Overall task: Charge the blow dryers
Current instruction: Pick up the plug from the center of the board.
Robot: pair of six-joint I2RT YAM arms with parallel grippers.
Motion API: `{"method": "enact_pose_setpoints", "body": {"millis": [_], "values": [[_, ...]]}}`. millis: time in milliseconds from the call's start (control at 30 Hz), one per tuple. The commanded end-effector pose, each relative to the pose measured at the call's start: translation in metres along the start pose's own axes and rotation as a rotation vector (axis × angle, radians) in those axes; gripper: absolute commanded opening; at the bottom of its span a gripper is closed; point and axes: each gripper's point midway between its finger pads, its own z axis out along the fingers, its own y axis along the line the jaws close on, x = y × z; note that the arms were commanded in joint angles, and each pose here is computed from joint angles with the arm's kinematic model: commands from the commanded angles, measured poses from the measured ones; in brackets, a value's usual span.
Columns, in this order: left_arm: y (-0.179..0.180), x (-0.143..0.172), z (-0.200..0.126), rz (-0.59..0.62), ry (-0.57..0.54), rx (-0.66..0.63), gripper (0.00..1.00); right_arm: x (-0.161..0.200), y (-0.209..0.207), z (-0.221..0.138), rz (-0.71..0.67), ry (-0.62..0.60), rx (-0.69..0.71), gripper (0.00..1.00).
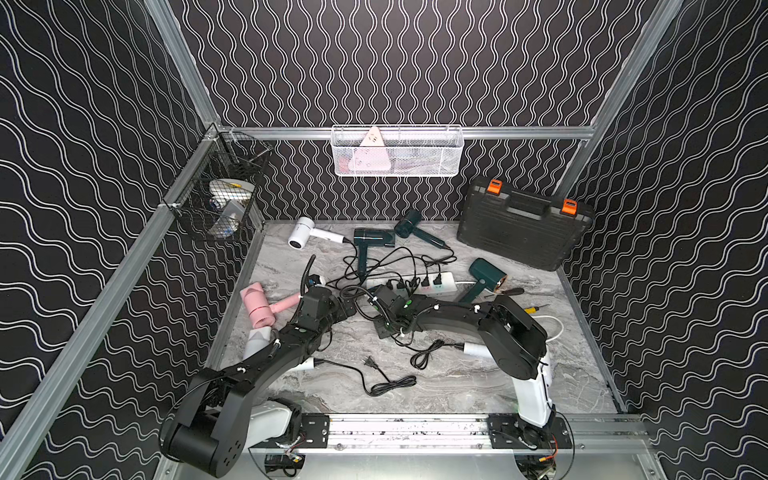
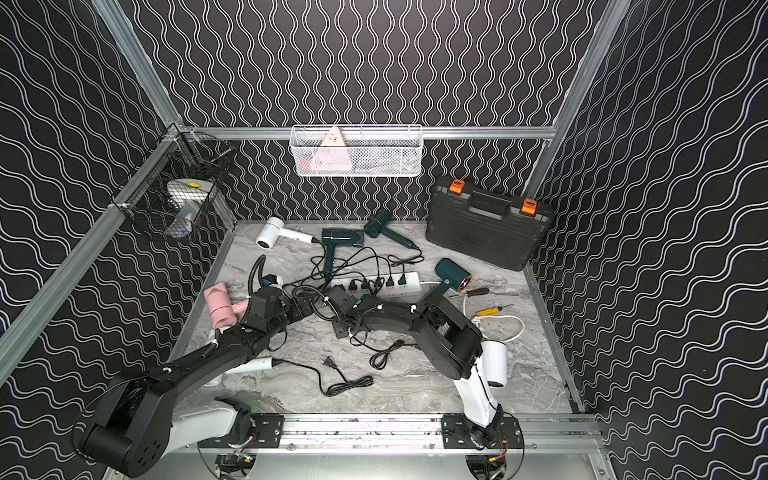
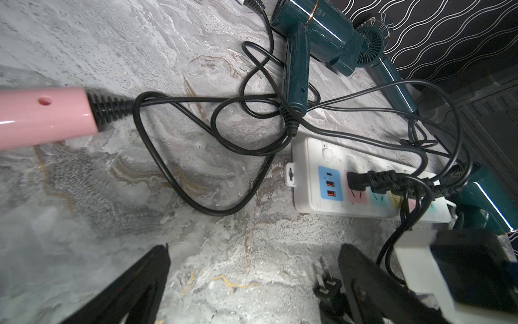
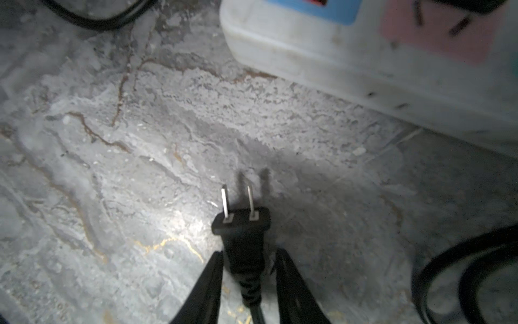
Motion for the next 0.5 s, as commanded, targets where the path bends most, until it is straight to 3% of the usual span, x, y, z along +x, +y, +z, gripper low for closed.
{"method": "enact_pose_setpoints", "body": {"millis": [0,233,467], "values": [[-0.003,-0.006,-0.001,-0.006,-0.021,0.014,0.99,0.018,-0.006,0.010,0.014,0.072,0.031,0.35],[-0.003,-0.006,-0.001,-0.005,-0.021,0.014,0.99,0.023,-0.010,0.012,0.020,0.090,0.048,0.31],[-0.003,-0.006,-0.001,-0.004,-0.022,0.014,0.99,0.023,-0.008,0.002,0.022,0.079,0.030,0.19]]}}
